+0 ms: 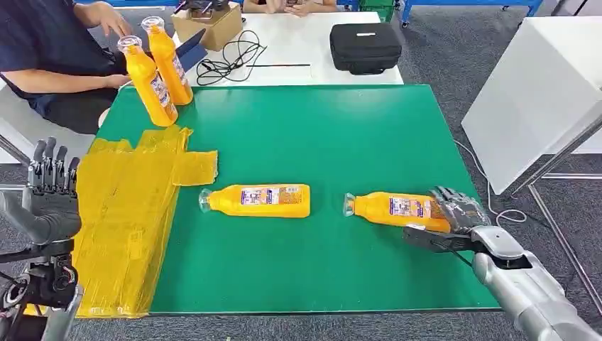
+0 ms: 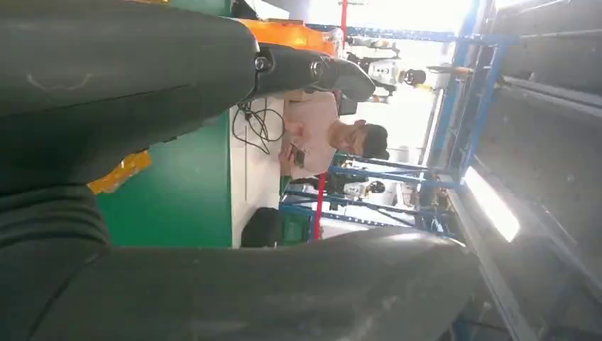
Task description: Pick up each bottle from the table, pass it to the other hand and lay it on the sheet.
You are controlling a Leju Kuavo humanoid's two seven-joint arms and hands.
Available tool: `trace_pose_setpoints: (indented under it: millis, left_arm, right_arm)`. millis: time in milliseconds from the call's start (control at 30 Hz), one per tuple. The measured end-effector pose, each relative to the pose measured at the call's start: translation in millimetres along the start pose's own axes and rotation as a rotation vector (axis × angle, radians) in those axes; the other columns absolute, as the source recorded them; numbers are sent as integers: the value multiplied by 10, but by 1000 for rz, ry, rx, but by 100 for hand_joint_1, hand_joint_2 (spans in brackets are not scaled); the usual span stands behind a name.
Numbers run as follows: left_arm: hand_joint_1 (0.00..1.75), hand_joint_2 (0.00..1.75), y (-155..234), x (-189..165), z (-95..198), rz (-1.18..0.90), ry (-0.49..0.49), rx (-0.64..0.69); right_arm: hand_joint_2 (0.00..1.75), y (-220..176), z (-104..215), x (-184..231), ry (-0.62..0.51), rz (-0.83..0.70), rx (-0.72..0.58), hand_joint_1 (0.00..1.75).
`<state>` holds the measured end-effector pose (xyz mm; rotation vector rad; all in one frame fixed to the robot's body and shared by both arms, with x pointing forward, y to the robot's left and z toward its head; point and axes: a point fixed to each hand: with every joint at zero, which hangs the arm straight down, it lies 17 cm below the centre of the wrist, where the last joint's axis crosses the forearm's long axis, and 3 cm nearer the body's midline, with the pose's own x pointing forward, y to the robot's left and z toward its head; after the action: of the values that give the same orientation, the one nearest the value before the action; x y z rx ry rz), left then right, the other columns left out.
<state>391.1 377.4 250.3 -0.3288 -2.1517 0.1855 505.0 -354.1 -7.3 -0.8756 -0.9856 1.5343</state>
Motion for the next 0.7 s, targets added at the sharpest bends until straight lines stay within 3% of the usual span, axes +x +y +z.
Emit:
trace_pose_setpoints:
  millis: [700]
  left_arm:
    - [0, 0, 41, 293, 442, -32, -12, 16]
  right_arm:
    - [175, -26, -111, 295, -78, -11, 45, 175]
